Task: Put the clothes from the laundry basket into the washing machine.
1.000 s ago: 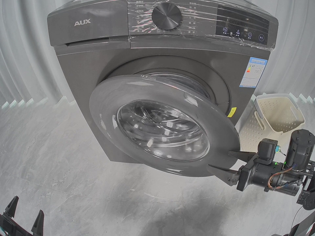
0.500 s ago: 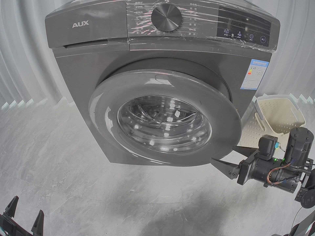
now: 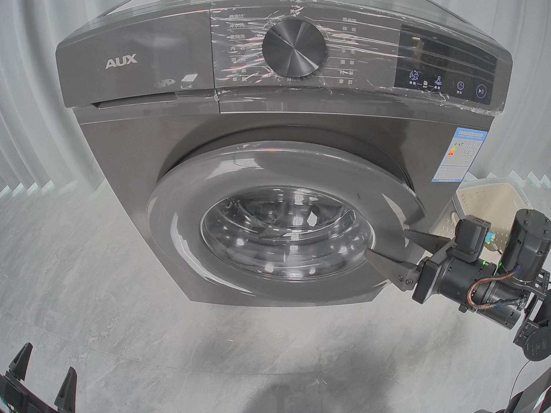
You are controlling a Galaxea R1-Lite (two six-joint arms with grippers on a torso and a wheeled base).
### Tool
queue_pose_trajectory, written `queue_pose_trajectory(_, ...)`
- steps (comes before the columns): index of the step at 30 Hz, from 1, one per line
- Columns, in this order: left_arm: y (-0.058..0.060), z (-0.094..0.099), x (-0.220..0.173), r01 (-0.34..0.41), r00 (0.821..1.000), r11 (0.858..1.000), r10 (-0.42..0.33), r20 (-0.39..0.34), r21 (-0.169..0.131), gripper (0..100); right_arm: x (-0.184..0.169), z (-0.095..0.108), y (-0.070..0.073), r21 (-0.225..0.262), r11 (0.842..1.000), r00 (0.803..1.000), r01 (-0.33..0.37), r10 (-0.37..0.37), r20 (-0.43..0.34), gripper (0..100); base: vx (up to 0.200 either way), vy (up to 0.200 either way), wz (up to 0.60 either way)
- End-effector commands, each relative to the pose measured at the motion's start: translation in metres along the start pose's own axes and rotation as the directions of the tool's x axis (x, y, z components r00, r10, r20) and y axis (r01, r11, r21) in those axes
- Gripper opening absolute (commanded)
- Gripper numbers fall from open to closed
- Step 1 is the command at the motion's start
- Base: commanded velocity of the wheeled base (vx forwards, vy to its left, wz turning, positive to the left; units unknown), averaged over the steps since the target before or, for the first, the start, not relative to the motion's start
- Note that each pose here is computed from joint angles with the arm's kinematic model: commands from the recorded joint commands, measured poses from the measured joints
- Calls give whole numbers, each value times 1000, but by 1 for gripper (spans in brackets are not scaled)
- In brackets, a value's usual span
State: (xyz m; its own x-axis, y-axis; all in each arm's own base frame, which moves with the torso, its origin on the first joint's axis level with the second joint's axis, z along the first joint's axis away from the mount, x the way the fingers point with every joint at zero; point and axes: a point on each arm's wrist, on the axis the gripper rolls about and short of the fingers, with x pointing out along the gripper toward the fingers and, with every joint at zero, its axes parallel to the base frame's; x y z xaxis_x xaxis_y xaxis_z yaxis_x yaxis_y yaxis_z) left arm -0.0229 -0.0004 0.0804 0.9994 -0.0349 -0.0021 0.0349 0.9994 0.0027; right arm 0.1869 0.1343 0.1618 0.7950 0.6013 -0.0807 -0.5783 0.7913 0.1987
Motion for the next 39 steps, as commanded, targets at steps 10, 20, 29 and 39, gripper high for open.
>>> queue_pose_trajectory(10,0,-5,0,0,1000,1000,0,1,0,100,16,30,-1,14,996,983,83,-84,163,100,0,0,0)
queue_pose_trajectory(20,0,-5,0,0,1000,1000,0,1,-1,100,19,34,-10,26,988,972,151,-153,180,100,0,0,0)
queue_pose_trajectory(29,0,-5,0,2,1000,1000,-2,1,-4,100,-32,10,19,-6,998,993,-61,62,104,100,0,0,0)
queue_pose_trajectory(39,0,-5,0,2,1000,1000,-2,1,-1,100,-122,-21,-8,-48,997,991,59,-53,124,100,0,0,0)
